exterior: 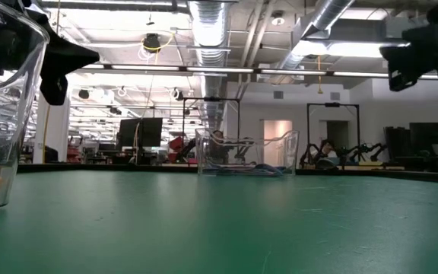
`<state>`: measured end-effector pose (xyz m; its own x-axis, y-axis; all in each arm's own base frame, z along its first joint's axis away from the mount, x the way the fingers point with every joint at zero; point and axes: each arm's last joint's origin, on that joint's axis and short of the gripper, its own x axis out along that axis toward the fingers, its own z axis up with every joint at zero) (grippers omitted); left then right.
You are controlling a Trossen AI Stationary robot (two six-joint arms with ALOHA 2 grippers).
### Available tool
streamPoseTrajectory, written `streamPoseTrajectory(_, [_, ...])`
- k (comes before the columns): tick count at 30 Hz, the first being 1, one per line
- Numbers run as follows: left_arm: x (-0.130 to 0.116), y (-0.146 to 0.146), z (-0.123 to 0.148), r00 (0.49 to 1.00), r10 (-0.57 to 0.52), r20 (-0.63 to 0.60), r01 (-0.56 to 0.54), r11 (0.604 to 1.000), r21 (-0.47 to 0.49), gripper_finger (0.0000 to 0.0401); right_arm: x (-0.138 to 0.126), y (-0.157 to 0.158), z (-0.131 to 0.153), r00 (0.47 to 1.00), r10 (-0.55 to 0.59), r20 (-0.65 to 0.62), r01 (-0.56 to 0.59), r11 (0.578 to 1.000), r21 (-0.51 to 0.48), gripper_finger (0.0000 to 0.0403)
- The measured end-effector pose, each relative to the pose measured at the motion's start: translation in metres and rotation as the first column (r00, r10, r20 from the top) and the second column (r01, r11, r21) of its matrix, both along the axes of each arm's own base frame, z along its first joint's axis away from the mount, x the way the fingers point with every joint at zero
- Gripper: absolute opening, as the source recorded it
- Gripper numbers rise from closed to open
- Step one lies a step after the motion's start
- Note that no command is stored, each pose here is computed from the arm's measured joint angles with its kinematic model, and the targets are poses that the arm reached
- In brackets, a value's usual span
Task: Sort silverware by color (type)
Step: Return to Home Position
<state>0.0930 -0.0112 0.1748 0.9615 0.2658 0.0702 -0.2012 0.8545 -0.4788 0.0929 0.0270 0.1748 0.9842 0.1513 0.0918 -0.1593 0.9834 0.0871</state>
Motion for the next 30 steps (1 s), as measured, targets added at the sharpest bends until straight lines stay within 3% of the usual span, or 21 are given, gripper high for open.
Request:
streamPoseTrajectory(6, [0.0006,-0.0019,-0.0006,0.998,-0.064,-0.012,0.064,0.998,0.018,0.0,0.0004,0.0002,-0.004,0.999,0.001,-0.04,-0.002,1.0,-0.014,0.0192])
streamPoseTrajectory(30, [0.0006,-0.0019,-0.0005,0.998,-0.066,-0.017,0.066,0.997,0.034,0.0,0.0005,0.0002,-0.0051,0.999,0.001,-0.051,-0.002,1.0,-0.017,0.0192])
